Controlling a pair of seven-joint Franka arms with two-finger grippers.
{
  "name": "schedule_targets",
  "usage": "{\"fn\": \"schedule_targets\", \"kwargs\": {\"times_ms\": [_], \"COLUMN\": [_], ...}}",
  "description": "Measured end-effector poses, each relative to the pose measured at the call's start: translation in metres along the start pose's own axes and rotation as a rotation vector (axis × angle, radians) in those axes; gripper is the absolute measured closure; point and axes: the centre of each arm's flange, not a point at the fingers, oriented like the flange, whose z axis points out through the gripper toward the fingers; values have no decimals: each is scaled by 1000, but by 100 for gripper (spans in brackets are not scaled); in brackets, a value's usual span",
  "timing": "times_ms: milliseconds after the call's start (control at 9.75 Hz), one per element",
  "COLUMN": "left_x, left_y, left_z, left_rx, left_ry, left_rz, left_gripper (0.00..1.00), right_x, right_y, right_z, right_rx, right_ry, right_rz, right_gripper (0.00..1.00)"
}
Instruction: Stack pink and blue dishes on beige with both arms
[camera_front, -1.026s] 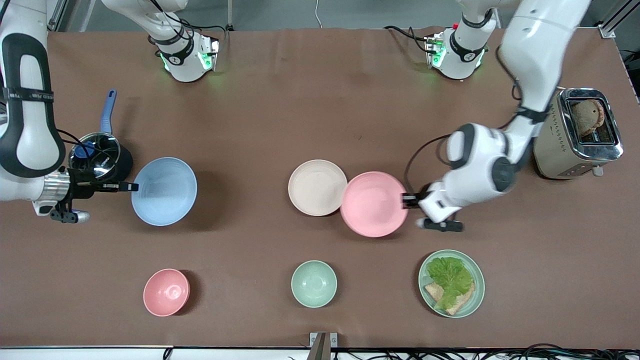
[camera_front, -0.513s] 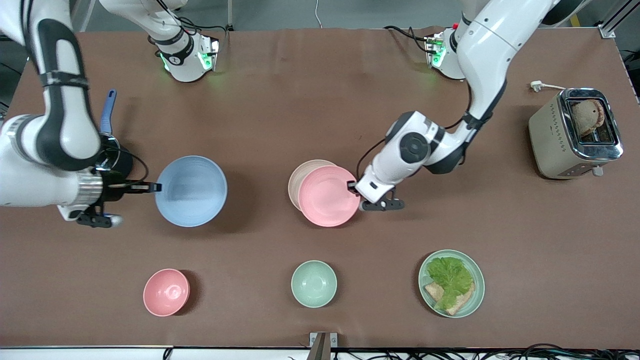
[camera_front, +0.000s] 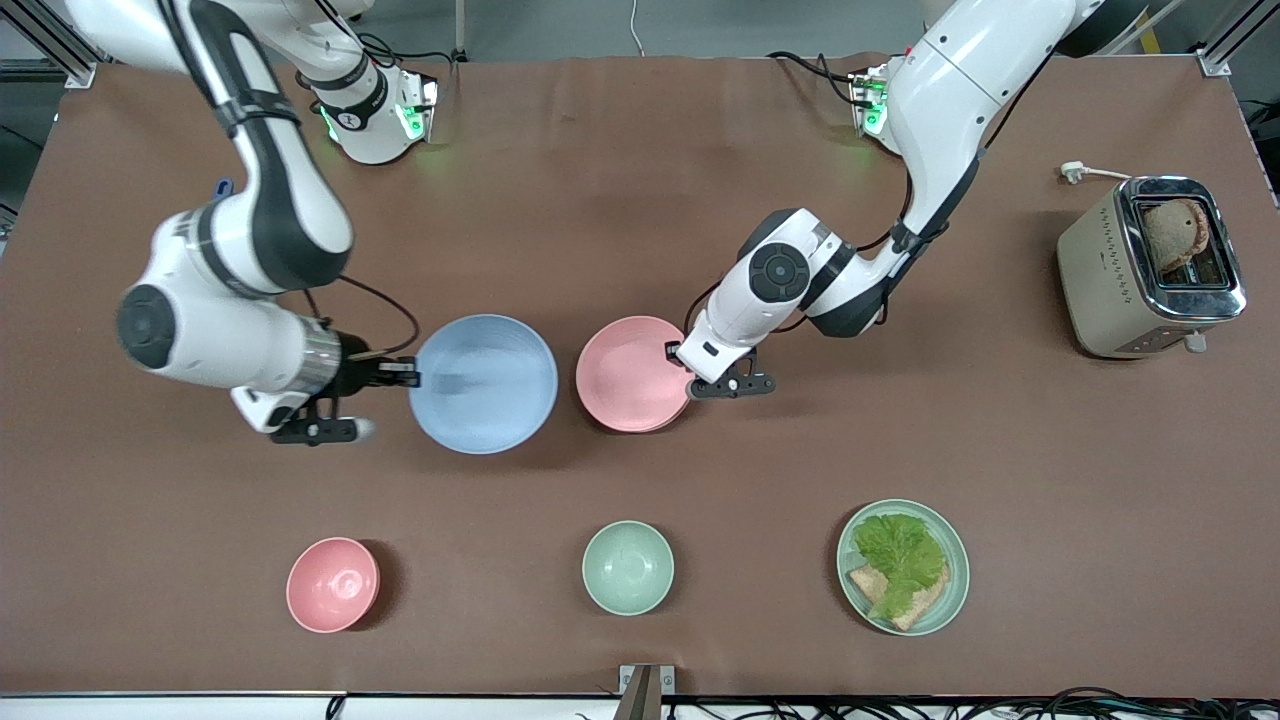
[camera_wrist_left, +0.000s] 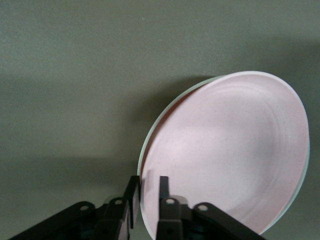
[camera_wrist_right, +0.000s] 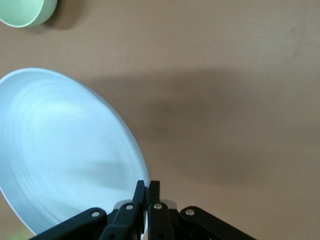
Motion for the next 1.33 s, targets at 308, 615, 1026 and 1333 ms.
{"fn": "schedule_targets", "kwargs": {"times_ms": [308, 615, 1026, 1333], "left_x": [3, 35, 76, 68], "left_y": [-1, -39, -129, -185], "left_z": [-35, -137, -278, -374], "left_rx": [85, 190, 255, 220], "left_ry": [16, 128, 274, 277], "left_rz": [29, 1, 3, 30], "left_gripper": [29, 0, 0, 0], "right_x": [-12, -39, -64, -65], "right_y": [-32, -99, -134, -133], "right_z": [28, 107, 183, 187], "right_rx": [-3, 20, 34, 29], "right_ry": [20, 57, 34, 24], "right_rz": [16, 32, 59, 70], "right_gripper": [96, 96, 96, 94]}}
